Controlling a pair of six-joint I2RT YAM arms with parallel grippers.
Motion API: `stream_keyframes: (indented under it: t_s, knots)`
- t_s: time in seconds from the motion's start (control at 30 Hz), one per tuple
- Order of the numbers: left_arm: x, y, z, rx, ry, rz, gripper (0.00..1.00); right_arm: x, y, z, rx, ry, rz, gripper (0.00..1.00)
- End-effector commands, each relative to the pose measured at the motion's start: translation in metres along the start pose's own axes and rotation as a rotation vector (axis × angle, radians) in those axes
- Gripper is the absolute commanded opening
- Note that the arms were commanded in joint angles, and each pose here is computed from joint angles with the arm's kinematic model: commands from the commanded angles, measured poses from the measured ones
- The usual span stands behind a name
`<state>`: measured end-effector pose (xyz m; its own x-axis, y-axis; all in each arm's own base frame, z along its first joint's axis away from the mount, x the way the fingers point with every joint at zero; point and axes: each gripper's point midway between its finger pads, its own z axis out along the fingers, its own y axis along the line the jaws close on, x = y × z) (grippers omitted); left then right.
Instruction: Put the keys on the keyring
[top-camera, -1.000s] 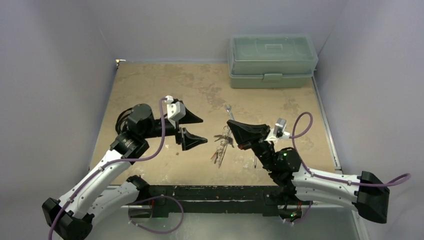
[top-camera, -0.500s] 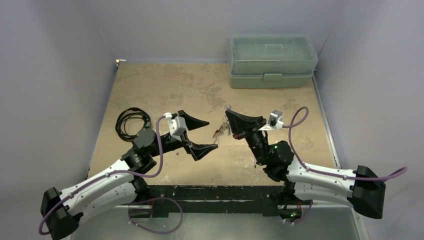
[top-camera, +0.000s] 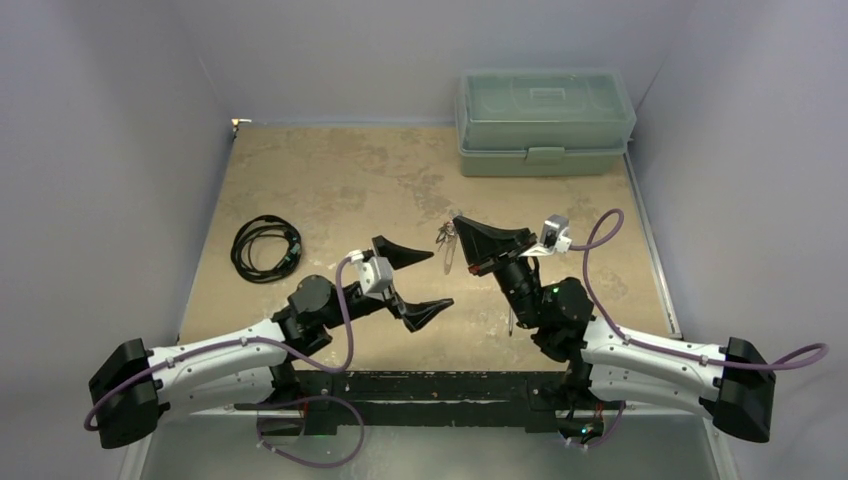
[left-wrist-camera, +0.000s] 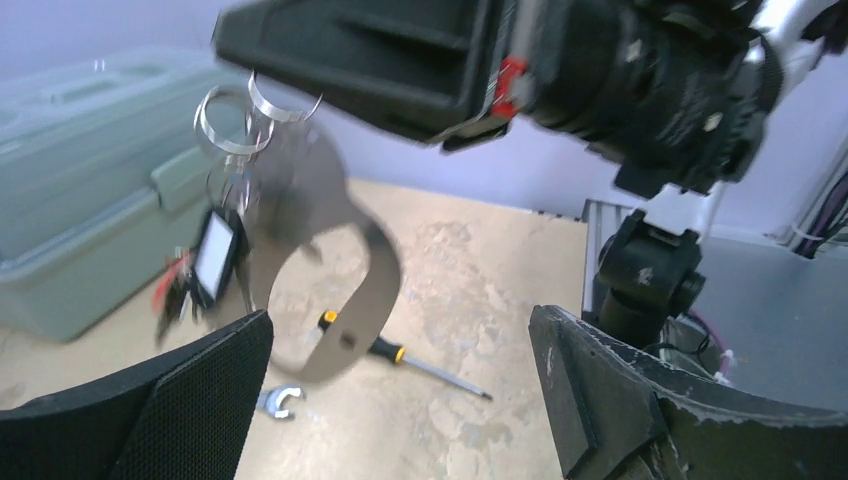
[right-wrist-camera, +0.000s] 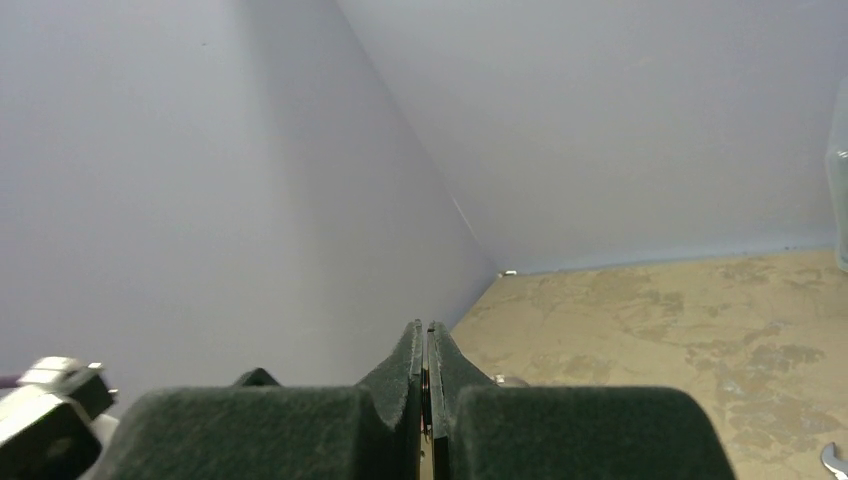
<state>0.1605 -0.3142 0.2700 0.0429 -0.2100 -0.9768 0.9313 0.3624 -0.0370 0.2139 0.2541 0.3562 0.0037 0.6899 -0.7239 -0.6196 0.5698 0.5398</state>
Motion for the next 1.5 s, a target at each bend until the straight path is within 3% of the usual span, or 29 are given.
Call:
stream_keyframes:
  t_s: [0.0, 0.17, 0.27, 0.43, 0.63, 0.67, 0.73, 0.77, 1.0, 1.13, 1.17, 1.33, 1.47]
  knots:
    - [-0.055, -0.014, 0.001, 0.031, -0.183, 0.068, 0.99, -0.027, 0.01, 0.007, 0.004, -0.065, 0.038, 0.0]
    - [-0.042, -0.008, 0.009, -0.007, -0.15, 0.108, 0.99, -0.029, 0.014, 0.01, -0.005, -0.071, 0.052, 0.0]
    - [-0.031, -0.002, 0.02, -0.038, -0.134, 0.156, 0.9, -0.029, 0.018, 0.01, -0.017, -0.067, 0.069, 0.0]
    - [-0.009, 0.006, 0.046, -0.084, -0.072, 0.193, 0.6, -0.033, 0.019, 0.008, -0.015, -0.062, 0.084, 0.0]
    - [-0.018, 0.002, 0.053, -0.097, -0.098, 0.21, 0.38, -0.038, 0.016, 0.005, -0.001, -0.066, 0.082, 0.0]
    - [-0.02, 0.001, 0.053, -0.098, -0.094, 0.216, 0.31, -0.04, 0.016, 0.004, 0.0, -0.068, 0.083, 0.0]
    - [-0.02, 0.007, 0.055, -0.136, -0.062, 0.224, 0.06, -0.041, 0.016, 0.003, 0.002, -0.072, 0.088, 0.0]
    - [-0.014, 0.013, 0.054, -0.162, -0.024, 0.222, 0.0, -0.042, 0.016, 0.003, 0.002, -0.074, 0.095, 0.0]
    - [-0.018, 0.016, 0.048, -0.179, 0.042, 0.223, 0.0, -0.042, 0.01, -0.002, 0.019, -0.072, 0.102, 0.0]
    - [-0.017, 0.014, 0.045, -0.165, 0.165, 0.213, 0.0, -0.035, 0.0, -0.006, 0.052, -0.056, 0.088, 0.0]
    - [-0.018, 0.013, 0.044, -0.159, 0.194, 0.207, 0.0, -0.032, -0.003, -0.008, 0.066, -0.043, 0.079, 0.03]
    - [-0.015, 0.003, 0.024, -0.113, 0.385, 0.168, 0.0, -0.02, -0.016, -0.014, 0.126, 0.026, 0.037, 0.52]
    - [-0.015, 0.01, 0.0, -0.17, 0.591, 0.151, 0.0, -0.016, -0.031, -0.024, 0.184, 0.063, -0.004, 0.7]
